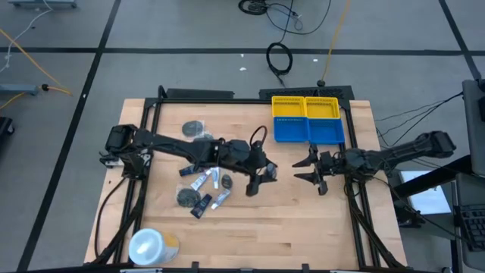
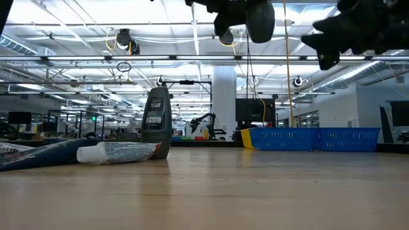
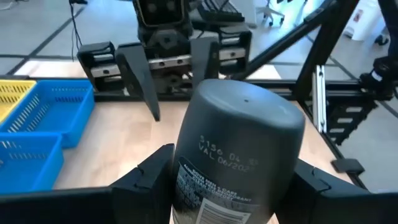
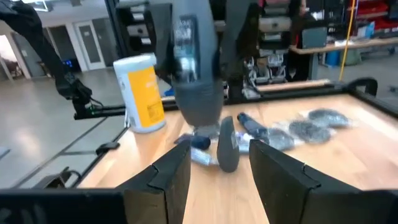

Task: Pick & Place Travel size toiletries
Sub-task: Put the gray deodorant into the right blue basket

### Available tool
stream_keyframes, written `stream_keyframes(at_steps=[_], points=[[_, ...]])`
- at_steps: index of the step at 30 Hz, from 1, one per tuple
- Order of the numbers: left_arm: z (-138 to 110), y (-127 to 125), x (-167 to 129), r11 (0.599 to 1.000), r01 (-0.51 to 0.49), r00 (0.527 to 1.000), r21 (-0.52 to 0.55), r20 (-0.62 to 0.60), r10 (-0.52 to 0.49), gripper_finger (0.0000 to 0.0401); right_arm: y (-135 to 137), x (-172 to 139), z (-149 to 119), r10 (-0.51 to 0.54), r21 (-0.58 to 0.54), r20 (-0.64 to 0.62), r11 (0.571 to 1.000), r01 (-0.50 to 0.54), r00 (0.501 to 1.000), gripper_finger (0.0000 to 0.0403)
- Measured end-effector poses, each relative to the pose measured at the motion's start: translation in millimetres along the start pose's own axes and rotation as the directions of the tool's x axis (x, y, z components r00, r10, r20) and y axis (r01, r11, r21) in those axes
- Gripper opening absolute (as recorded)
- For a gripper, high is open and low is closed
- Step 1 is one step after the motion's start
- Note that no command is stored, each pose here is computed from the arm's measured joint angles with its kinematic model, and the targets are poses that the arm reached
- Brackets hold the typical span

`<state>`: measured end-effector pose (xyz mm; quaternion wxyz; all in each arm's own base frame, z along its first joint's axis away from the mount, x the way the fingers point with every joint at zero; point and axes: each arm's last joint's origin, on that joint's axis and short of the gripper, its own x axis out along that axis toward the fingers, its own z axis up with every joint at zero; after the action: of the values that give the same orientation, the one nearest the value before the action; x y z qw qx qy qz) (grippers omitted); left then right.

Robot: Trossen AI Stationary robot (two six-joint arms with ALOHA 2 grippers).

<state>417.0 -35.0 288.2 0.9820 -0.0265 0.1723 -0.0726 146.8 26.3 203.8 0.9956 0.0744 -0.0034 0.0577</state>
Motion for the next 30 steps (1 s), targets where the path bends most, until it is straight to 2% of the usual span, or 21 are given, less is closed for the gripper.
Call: stream_keyframes(at_steps=[12,19,30], points=[[2.6,11.0,-1.0,1.0,-0.024,0.999,-0.008,0.023,0.024,0.0192,5.1,36.8,15.6,-0.014,-0.065,-0.082,0.998,0.009,0.996,0.0155],[3.4,11.0,-1.0,1.0,-0.023,0.999,-0.003,0.031,0.023,0.0192,5.9,51.5,13.1,-0.021,-0.093,-0.131,0.996,0.009,0.991,0.0159],[3.9,10.9,-1.0,1.0,-0.023,0.999,0.009,0.036,0.023,0.0192,7.0,58.4,17.4,-0.011,-0.14,-0.046,0.99,0.004,0.999,0.0267]])
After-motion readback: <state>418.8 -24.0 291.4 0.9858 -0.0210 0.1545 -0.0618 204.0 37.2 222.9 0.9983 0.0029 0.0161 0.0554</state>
